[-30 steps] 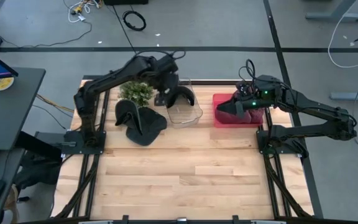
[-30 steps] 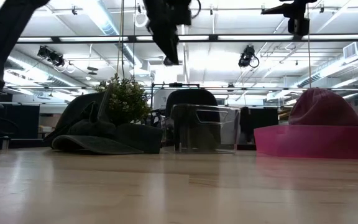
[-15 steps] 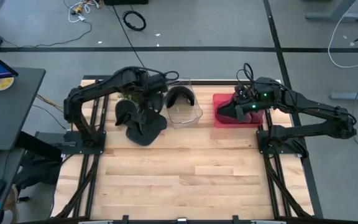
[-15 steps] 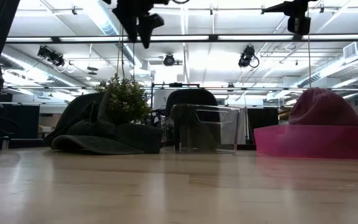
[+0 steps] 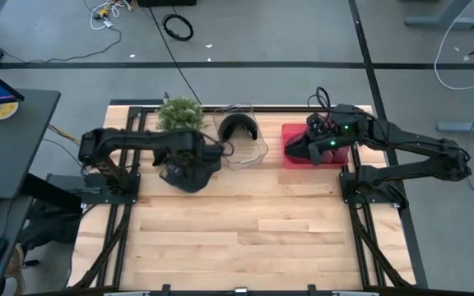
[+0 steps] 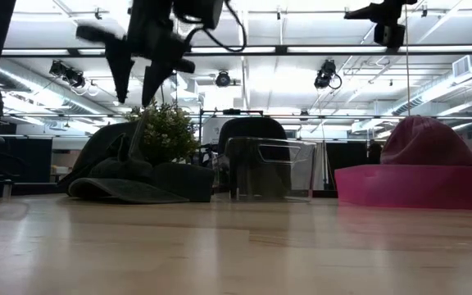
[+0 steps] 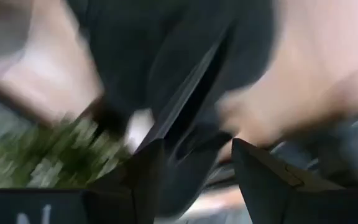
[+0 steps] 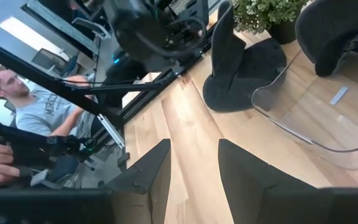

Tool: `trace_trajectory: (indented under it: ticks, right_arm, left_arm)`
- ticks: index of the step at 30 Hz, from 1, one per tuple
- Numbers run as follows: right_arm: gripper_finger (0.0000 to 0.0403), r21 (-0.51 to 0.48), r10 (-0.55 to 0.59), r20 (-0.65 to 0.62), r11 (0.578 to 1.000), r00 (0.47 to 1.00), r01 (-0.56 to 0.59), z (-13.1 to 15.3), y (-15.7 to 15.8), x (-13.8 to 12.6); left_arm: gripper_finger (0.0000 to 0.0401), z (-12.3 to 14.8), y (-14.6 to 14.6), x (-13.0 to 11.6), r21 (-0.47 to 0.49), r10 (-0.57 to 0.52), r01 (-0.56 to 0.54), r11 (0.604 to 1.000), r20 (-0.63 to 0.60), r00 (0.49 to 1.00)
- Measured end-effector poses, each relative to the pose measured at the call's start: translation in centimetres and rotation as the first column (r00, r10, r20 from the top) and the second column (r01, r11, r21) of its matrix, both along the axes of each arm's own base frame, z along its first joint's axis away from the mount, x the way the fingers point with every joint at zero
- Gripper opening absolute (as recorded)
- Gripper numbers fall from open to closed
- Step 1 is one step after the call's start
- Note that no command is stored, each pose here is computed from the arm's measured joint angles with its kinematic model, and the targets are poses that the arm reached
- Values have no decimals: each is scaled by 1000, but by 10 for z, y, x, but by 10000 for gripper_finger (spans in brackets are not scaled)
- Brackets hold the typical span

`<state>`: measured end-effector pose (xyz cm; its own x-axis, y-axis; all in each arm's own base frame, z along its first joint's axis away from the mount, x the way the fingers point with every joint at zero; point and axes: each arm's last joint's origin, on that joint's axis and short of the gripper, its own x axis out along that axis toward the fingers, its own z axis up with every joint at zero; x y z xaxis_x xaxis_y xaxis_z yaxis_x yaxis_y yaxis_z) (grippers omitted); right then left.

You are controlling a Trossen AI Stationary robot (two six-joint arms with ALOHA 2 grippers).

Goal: Pick & Place hat
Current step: Put the left black cap into the transparent bin

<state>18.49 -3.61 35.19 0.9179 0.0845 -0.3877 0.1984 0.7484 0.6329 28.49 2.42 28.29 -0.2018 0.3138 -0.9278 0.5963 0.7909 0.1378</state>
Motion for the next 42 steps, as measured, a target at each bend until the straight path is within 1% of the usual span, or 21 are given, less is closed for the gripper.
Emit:
trace_trajectory:
  ticks: [1,2,4,7,10,15,18,24,26,30,32,36,39,42]
  right_arm:
    - [135,-2,2,-5,1000,1000,-2,-1,0,1]
    - [135,-2,2,-12,1000,1000,-2,-2,-1,3]
    - [135,1,4,-24,1000,1000,-4,-4,-2,6]
    - [135,8,23,-43,1000,999,-22,-8,-2,11]
    - [135,15,37,-60,999,997,-37,-12,-2,16]
    - [135,13,54,-76,998,996,-54,-15,0,21]
    - [135,9,58,-61,998,996,-58,-14,0,22]
    - [135,7,63,-39,998,997,-63,-12,0,24]
    - [135,6,63,-37,998,997,-63,-12,0,24]
    - [135,13,60,-36,998,998,-60,-12,0,24]
    - [135,13,60,-36,998,998,-60,-12,0,24]
    - [135,13,60,-36,998,998,-60,-12,0,24]
    - [135,13,60,-35,998,998,-60,-12,0,24]
    - [135,14,60,-35,998,998,-59,-12,0,24]
  left_arm:
    - [193,-4,1,-1,48,-16,17,999,-16,1000]
    - [193,-7,4,-2,71,-12,14,997,-22,1000]
    - [193,-9,10,-2,80,24,-23,996,-9,1000]
    - [192,-11,17,-1,68,85,-86,994,24,996]
    - [192,-1,23,-2,66,108,-112,992,63,992]
    - [192,29,27,-5,14,99,-103,995,177,979]
    - [192,38,34,-9,-44,89,-82,996,203,975]
    - [192,37,52,-13,-76,117,-104,992,194,974]
    - [192,37,58,-14,-100,111,-92,991,204,973]
    - [193,37,68,-17,-167,139,-104,980,213,967]
    - [193,36,72,-17,-174,148,-112,978,211,966]
    - [193,35,76,-18,-197,134,-92,976,211,968]
    - [193,29,76,-18,-223,115,-68,972,203,972]
    - [193,19,76,-20,-202,64,-32,979,158,985]
